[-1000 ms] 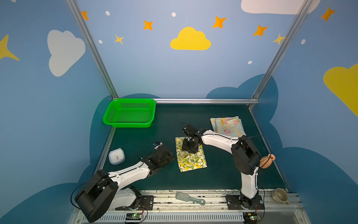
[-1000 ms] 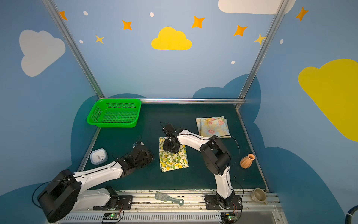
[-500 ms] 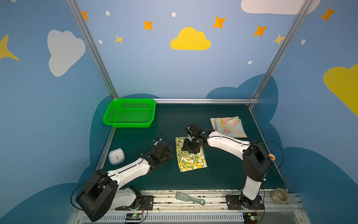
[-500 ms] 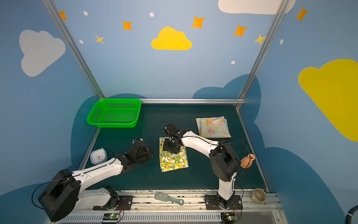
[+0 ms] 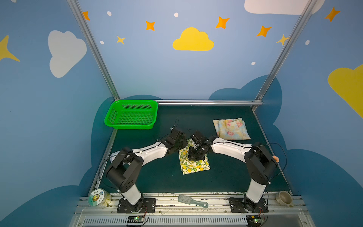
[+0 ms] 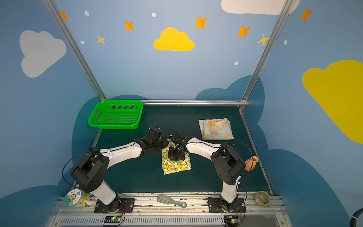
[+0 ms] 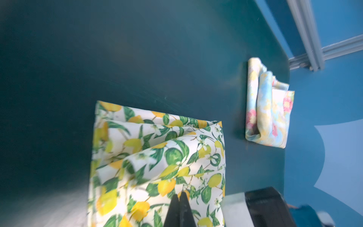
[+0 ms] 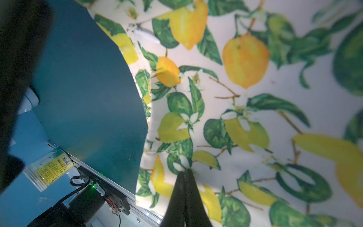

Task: Fold and stack skirts
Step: Smooth out the skirt at the center of the table.

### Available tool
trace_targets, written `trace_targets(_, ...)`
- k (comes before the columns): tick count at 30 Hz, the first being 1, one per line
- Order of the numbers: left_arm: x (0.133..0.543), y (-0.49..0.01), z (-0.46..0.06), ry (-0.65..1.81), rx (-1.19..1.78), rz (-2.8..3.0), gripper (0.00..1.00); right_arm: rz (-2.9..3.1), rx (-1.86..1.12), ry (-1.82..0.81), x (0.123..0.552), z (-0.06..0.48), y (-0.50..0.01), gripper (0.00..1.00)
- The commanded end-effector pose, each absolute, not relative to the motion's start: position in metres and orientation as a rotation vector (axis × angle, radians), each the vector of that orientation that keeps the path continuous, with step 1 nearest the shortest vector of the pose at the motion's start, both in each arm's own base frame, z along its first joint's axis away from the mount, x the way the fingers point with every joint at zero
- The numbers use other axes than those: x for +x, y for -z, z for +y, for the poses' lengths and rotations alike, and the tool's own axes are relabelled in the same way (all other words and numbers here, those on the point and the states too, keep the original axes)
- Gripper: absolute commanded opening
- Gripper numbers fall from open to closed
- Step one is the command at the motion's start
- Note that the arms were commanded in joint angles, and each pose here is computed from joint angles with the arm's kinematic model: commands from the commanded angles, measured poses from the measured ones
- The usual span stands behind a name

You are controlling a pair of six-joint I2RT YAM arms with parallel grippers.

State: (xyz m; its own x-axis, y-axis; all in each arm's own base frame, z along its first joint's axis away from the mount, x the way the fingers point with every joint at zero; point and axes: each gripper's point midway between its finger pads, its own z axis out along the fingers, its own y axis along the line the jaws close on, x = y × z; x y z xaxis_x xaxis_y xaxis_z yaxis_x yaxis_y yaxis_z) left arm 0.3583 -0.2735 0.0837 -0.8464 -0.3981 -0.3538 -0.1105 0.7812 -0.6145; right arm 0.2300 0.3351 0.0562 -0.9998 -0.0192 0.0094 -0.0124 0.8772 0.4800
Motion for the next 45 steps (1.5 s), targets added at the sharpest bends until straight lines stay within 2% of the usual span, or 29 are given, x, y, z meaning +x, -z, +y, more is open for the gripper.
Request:
trace_targets(1,0.363,-0.070,-0.283,0.828,-0.333,2.542,0.04,-3.019,0.092,0.856,0.231,0.342,-0.063,0.04)
trace_targets(14,0.402,-0.028,-0.274,0.785,-0.398,2.589,0.04,-2.922,0.155,0.789,0.200,0.345,-0.026,0.02)
trace_targets(21,0.408,-0.014,-0.276,0.844,-0.397,2.618,0.04,-2.899,0.142,0.732,0.188,0.344,-0.012,0.00)
trace_targets(25,0.411,-0.015,-0.276,0.868,-0.374,2.601,0.04,-2.908,0.146,0.716,0.188,0.343,-0.021,0.00)
trace_targets(30,0.411,-0.050,-0.291,1.018,-0.340,2.541,0.04,-2.952,0.144,0.749,0.191,0.332,-0.059,0.00)
trace_targets(38,0.384,-0.117,-0.307,1.160,-0.314,2.466,0.04,-3.201,0.058,0.780,0.223,0.260,-0.128,0.00)
trace_targets(45,0.320,-0.116,-0.313,1.104,-0.315,2.529,0.04,-3.542,0.125,0.869,0.284,0.224,-0.154,0.00)
